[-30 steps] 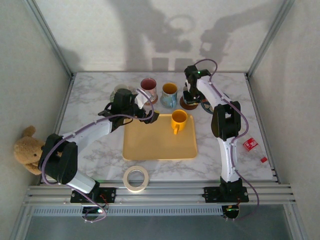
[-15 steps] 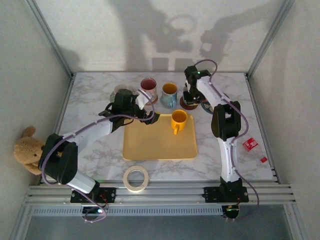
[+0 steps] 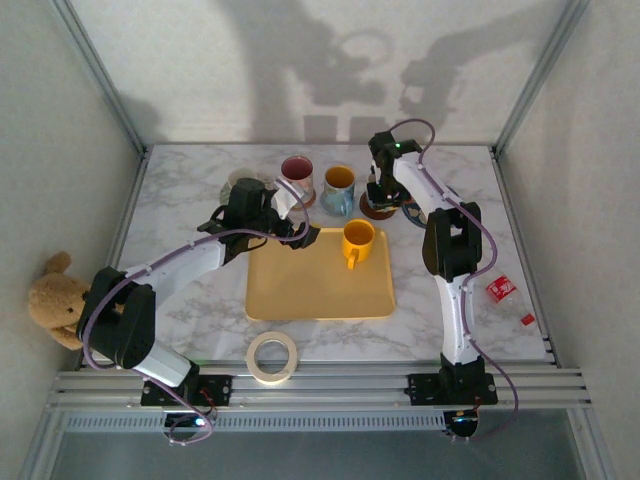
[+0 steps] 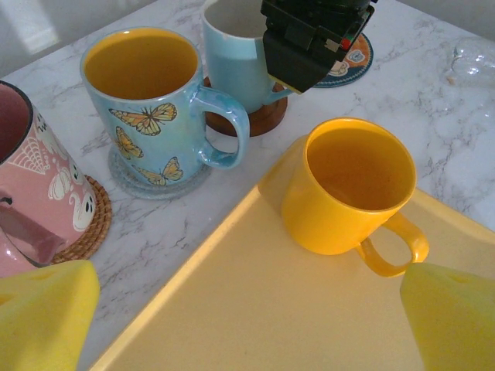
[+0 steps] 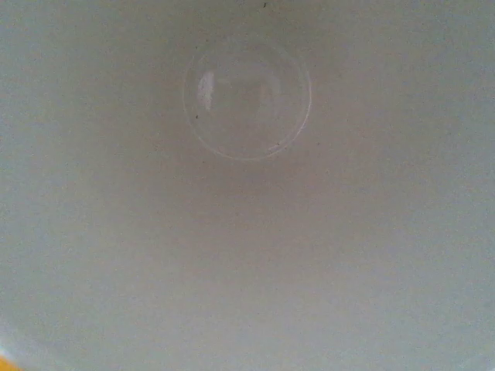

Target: Place the cup by the coaster

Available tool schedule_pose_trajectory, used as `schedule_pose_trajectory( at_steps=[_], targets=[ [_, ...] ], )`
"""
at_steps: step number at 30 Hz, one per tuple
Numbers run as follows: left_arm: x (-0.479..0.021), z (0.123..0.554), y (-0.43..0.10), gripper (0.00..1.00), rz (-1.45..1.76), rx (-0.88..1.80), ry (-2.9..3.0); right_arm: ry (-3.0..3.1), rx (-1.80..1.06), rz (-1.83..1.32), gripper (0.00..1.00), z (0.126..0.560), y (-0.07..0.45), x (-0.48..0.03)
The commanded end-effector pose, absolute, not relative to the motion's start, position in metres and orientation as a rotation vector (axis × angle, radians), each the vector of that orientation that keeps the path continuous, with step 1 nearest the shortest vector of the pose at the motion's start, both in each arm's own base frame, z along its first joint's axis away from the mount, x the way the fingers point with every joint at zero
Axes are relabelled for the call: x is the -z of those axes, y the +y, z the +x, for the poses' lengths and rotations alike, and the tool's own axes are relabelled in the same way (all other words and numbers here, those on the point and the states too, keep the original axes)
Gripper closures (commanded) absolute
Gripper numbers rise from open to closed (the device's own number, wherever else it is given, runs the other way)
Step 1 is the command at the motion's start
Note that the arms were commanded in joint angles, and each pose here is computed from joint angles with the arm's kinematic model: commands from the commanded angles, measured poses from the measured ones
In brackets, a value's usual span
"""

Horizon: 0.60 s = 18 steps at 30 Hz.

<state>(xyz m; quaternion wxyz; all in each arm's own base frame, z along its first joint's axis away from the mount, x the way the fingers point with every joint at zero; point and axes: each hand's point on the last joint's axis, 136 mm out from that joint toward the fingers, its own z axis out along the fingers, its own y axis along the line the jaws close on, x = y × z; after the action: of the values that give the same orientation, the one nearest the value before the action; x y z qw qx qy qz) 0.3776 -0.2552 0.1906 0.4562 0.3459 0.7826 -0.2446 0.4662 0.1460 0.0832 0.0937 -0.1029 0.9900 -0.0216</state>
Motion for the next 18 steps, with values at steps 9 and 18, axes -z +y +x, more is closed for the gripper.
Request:
schedule_pose_trajectory(
  at_steps=[9, 18],
  targets=[
    [-0.206, 0.380, -0.264, 0.00, 0.860, 0.628, 1.886, 2.937, 0.094, -0.277, 0.51, 0.463, 0.139, -0.093],
    [-0.211, 0.380, -0.266, 0.00, 0.853, 0.637, 1.876, 2.908, 0.100, -0.269, 0.28, 0.464, 0.137, -0.106]
  ],
)
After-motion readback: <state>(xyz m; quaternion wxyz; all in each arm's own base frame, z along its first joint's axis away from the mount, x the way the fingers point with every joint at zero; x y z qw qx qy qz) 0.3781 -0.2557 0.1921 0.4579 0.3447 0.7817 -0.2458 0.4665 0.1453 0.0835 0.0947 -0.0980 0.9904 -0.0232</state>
